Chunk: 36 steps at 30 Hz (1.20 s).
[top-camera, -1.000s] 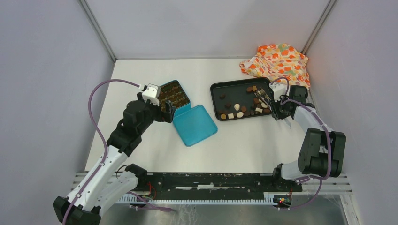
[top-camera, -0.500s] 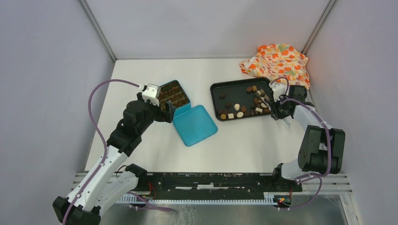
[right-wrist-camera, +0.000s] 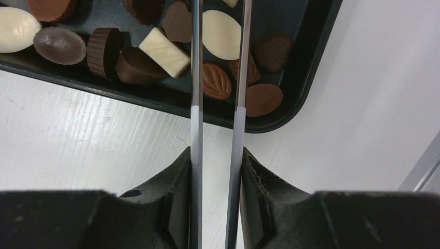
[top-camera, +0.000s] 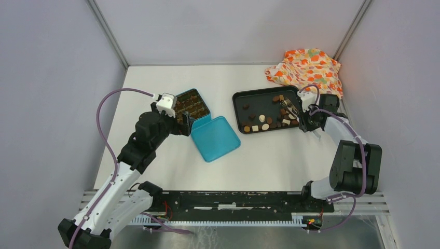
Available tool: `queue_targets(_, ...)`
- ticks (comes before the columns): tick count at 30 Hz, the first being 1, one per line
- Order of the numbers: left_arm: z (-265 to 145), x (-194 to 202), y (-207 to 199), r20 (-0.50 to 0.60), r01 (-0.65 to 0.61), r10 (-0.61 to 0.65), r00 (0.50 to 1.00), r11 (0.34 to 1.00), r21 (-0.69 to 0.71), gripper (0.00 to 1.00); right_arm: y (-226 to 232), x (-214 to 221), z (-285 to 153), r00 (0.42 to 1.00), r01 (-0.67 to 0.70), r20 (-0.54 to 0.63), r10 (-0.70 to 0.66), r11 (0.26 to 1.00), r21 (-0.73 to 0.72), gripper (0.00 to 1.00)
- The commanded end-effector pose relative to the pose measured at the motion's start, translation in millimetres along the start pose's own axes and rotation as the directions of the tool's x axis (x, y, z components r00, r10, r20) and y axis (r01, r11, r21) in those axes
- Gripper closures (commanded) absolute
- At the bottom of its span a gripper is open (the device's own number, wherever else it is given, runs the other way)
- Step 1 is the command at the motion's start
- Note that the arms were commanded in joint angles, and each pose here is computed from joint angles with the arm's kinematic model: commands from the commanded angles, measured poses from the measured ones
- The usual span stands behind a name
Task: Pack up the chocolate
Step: Pick up the fake chocolate from the plate.
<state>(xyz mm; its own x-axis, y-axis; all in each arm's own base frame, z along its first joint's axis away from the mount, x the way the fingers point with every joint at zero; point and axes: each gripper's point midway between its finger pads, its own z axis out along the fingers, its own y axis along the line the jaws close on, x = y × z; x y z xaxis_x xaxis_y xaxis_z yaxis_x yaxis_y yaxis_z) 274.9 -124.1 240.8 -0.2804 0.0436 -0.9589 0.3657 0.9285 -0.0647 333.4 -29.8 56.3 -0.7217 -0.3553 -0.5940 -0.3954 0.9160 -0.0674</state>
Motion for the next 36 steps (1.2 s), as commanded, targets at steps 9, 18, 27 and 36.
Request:
queue_targets(9,-5,-22,-2,0.065,0.009,-0.010,0.998,1.000,0.010,0.00,12,-44,-28,0.976,0.083,0.206,-0.076,0.996,-0.023,0.90)
queue_targets(18,-5,-22,-1,0.065,0.009,-0.010,0.998,1.000,0.008,0.00,36,-54,-38,0.949,0.143,0.299,-0.103,0.983,-0.115,0.91)
queue_targets(27,-5,-22,-1,0.064,0.009,-0.009,0.998,1.000,0.008,0.00,66,-63,-48,0.914,0.225,0.388,-0.118,0.943,-0.243,0.92)
queue_targets(36,-4,-21,-1,0.062,0.008,-0.009,0.998,1.000,0.008,0.00,92,-65,-47,0.896,0.299,0.417,-0.150,0.900,-0.317,0.92)
